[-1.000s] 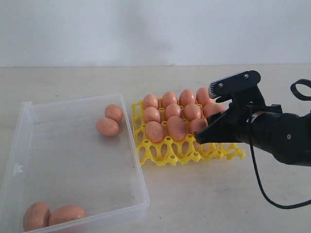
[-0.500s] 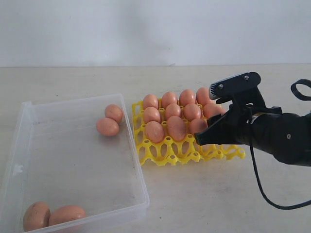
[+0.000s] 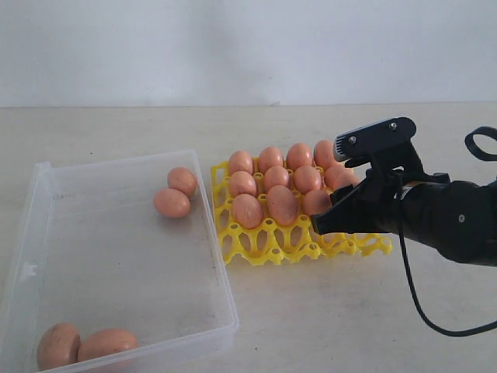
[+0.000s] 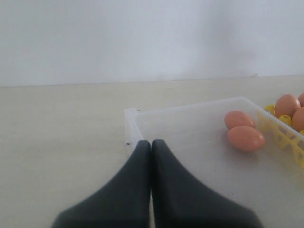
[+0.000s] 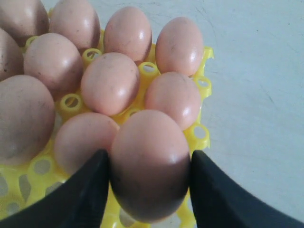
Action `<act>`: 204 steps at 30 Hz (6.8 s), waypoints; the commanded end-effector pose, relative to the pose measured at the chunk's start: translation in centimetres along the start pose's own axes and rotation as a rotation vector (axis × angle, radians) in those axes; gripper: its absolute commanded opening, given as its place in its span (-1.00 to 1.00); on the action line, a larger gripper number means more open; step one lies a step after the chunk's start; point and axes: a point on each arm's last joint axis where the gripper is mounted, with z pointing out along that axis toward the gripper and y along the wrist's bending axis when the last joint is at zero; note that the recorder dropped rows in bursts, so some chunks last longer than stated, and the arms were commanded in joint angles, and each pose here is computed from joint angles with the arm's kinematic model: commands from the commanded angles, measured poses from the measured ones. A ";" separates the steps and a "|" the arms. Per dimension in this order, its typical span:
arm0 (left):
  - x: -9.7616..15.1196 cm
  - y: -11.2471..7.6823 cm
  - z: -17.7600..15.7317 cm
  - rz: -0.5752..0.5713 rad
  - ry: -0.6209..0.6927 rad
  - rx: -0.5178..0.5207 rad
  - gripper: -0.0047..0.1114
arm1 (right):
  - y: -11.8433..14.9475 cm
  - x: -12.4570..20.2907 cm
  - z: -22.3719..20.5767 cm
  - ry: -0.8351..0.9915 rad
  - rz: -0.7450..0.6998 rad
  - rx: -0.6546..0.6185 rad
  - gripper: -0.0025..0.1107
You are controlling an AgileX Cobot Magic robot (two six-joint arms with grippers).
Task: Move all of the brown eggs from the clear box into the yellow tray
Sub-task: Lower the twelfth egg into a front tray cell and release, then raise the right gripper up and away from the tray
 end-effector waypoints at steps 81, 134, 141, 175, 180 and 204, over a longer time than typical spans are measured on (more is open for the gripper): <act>-0.1 0.0 0.0 -0.004 -0.007 0.005 -0.99 | -0.7 -2.0 -2.7 -0.046 0.038 0.016 0.04; -0.1 0.0 0.0 -0.004 -0.007 0.005 -0.99 | 10.0 -6.6 -12.5 -0.130 -0.165 -0.540 -0.95; -0.1 0.0 0.0 -0.004 -0.007 0.005 -0.99 | 11.4 -7.6 -13.6 -0.174 -0.201 -0.590 -0.95; -0.1 0.0 0.0 -0.004 -0.007 0.005 -0.99 | 11.4 -7.7 -13.1 -0.202 -0.244 -0.554 -0.95; -0.1 0.0 0.0 -0.004 -0.007 0.005 -0.99 | 10.9 -8.5 -13.0 -0.275 -0.217 -0.496 -0.96; -0.1 0.0 0.0 -0.004 -0.007 0.005 -0.99 | 8.6 -10.9 -18.4 -0.557 -0.433 -0.457 -0.96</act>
